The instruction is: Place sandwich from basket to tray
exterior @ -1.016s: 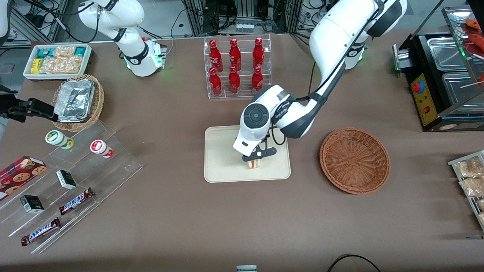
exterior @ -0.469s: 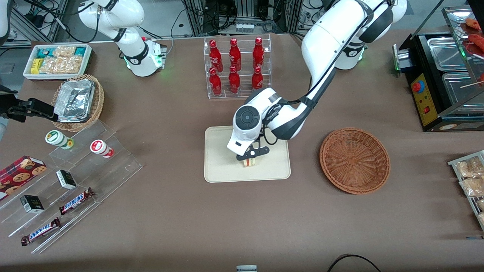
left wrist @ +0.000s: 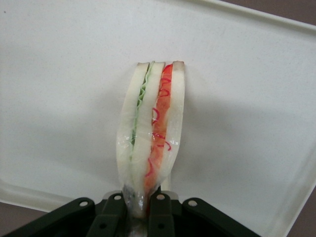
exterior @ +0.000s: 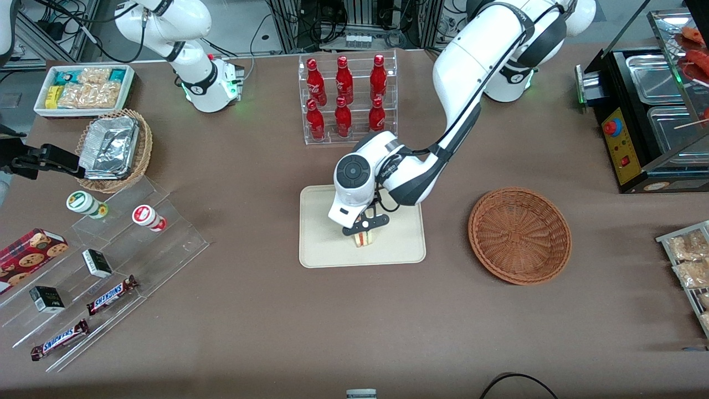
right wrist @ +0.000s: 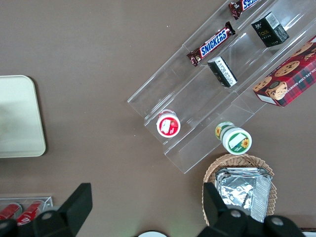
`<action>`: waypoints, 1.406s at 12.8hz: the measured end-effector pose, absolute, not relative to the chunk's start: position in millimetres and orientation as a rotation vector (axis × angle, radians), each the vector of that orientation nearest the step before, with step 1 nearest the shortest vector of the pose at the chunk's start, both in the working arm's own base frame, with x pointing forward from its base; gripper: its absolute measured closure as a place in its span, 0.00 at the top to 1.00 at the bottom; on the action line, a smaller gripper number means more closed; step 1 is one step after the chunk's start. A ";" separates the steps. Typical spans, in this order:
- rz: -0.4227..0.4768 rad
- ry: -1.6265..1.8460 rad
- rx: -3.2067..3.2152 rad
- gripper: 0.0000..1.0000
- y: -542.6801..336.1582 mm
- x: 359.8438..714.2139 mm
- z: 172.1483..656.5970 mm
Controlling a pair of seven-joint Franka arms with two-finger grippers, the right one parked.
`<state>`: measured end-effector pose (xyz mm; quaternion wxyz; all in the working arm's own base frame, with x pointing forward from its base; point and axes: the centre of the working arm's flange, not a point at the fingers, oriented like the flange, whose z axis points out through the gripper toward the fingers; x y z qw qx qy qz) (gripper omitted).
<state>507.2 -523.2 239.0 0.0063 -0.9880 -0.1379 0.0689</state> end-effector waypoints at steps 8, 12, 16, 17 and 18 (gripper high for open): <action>0.117 -0.456 -3.127 0.99 -520.8 524.9 334.8; 0.060 -0.317 -3.085 1.00 -473.7 546.0 401.0; 0.029 -0.373 -3.027 1.00 -395.4 582.2 435.9; 0.038 -0.355 -3.008 1.00 -373.9 587.1 437.5; 0.051 -0.317 -2.997 1.00 -352.3 590.4 438.1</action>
